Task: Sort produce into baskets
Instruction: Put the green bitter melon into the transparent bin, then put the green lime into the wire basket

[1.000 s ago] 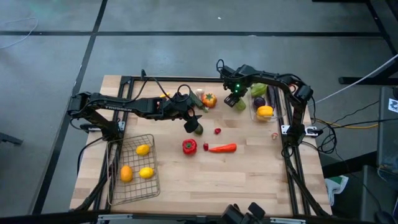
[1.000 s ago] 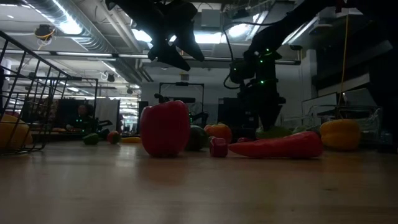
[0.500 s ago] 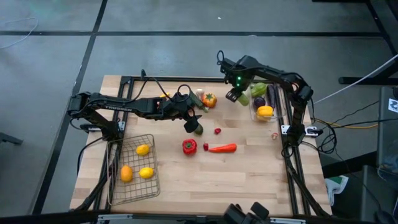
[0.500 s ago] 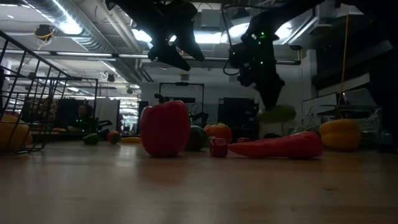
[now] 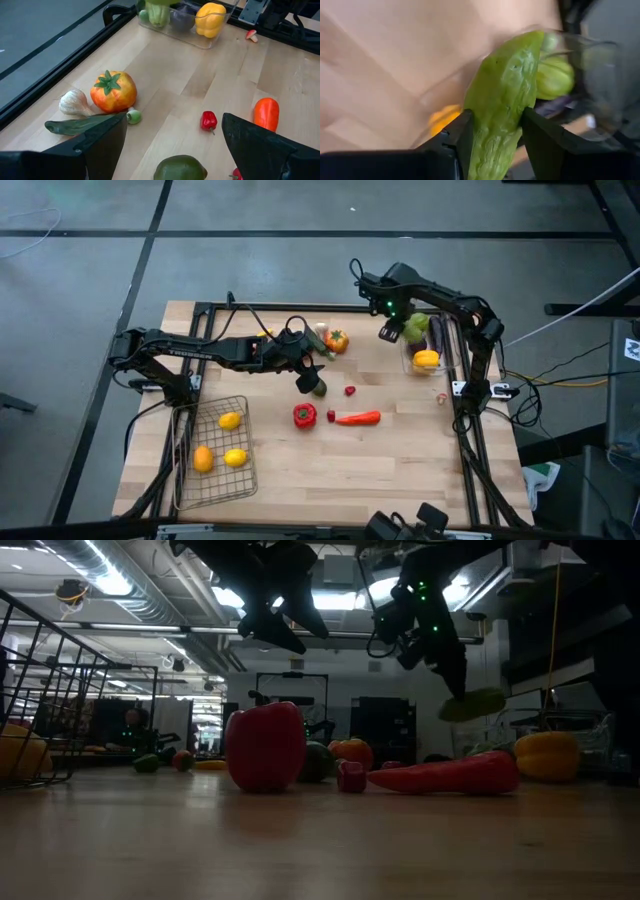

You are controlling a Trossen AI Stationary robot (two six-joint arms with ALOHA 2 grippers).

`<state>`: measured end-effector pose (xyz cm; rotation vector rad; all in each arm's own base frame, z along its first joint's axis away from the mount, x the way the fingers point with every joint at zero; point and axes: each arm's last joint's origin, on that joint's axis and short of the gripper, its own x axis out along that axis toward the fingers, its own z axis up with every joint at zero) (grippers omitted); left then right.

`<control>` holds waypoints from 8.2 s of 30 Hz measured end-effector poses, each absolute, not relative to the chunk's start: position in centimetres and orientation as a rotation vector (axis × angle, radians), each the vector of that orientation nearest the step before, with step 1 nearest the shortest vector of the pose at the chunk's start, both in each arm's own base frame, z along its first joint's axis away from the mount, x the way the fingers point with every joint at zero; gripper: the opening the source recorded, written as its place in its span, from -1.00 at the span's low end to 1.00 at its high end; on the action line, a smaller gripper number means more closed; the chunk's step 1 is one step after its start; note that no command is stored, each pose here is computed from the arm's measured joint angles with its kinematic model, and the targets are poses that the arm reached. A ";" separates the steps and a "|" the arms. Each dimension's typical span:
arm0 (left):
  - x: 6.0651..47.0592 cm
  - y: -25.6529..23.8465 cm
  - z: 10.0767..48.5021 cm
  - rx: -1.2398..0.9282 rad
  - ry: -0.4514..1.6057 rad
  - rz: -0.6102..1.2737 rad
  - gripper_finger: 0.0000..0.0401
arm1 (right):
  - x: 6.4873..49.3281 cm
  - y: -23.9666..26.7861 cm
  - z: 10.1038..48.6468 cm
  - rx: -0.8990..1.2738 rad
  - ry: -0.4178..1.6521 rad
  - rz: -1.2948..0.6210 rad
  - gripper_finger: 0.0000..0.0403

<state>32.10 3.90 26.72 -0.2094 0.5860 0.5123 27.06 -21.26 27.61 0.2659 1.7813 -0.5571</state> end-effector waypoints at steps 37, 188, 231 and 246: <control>32.1 3.9 26.7 -0.209 0.586 0.512 0.61 | 20.7 -25.8 24.2 0.453 1.920 -0.748 -0.23; 39.3 5.1 15.4 0.519 1.310 -0.282 0.55 | 25.1 -10.5 33.7 0.048 1.526 -0.415 -0.23; 34.8 -2.6 29.7 0.098 1.643 0.067 0.14 | 25.6 -10.7 33.7 0.047 1.471 -0.421 -0.23; 27.7 -7.7 31.4 -0.092 1.584 0.278 0.15 | 25.6 -10.7 33.7 0.047 1.472 -0.420 -0.23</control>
